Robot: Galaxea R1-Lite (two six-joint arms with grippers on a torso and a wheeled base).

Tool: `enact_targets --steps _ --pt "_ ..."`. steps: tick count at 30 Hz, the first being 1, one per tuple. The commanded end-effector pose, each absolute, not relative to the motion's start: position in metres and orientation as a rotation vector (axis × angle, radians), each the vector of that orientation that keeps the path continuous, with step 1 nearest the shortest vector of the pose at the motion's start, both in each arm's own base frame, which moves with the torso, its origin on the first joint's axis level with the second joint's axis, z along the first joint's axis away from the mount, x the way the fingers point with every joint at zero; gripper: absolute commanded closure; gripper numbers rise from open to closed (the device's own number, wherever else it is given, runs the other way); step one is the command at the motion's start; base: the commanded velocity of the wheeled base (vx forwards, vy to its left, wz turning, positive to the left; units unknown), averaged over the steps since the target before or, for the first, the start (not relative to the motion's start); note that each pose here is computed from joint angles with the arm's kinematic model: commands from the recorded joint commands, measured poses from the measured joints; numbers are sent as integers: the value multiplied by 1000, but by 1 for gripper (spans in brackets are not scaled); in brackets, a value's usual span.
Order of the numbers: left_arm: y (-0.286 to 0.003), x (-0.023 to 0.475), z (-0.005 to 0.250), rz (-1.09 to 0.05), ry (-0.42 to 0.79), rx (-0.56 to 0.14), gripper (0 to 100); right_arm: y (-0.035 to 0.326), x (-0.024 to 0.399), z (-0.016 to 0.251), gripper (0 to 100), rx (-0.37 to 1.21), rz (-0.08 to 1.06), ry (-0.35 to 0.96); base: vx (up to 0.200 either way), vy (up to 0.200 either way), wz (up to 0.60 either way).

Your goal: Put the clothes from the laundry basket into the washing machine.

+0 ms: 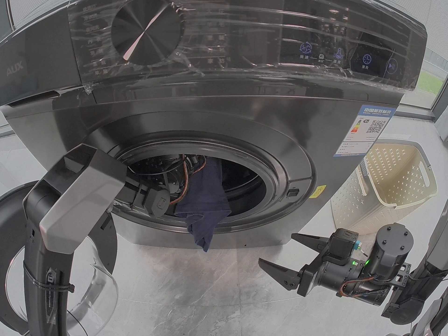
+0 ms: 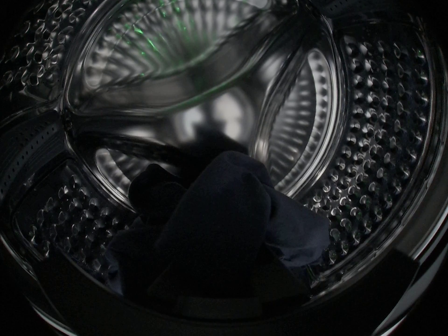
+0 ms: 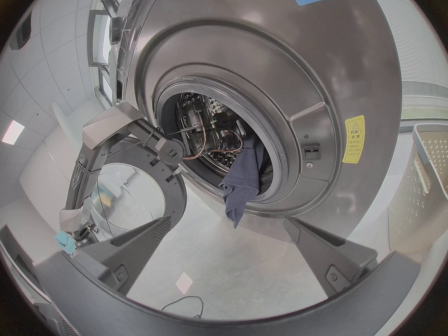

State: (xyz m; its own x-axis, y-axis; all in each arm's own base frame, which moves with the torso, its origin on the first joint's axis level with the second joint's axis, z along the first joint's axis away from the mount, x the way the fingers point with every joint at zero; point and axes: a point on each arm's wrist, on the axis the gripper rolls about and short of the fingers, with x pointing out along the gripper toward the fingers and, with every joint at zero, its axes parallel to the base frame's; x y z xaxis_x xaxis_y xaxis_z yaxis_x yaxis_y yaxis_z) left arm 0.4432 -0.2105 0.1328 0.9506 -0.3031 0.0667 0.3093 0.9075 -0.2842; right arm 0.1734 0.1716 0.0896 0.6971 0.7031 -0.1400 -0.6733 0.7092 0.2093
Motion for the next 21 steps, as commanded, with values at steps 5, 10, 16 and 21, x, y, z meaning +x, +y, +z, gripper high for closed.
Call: enact_targets --steps 5,10,16,21 --pt "-213 432 123 -317 27 -311 0 171 174 90 0 147 768 214 0 0 0" --pt "-215 403 120 -357 144 -280 0 171 173 90 0 147 771 214 0 0 0" --pt "-207 379 94 -395 296 -151 0 171 173 91 0 148 771 211 0 0 0" --pt "-205 375 78 -397 344 -101 0 172 173 90 0 148 773 213 0 0 0"
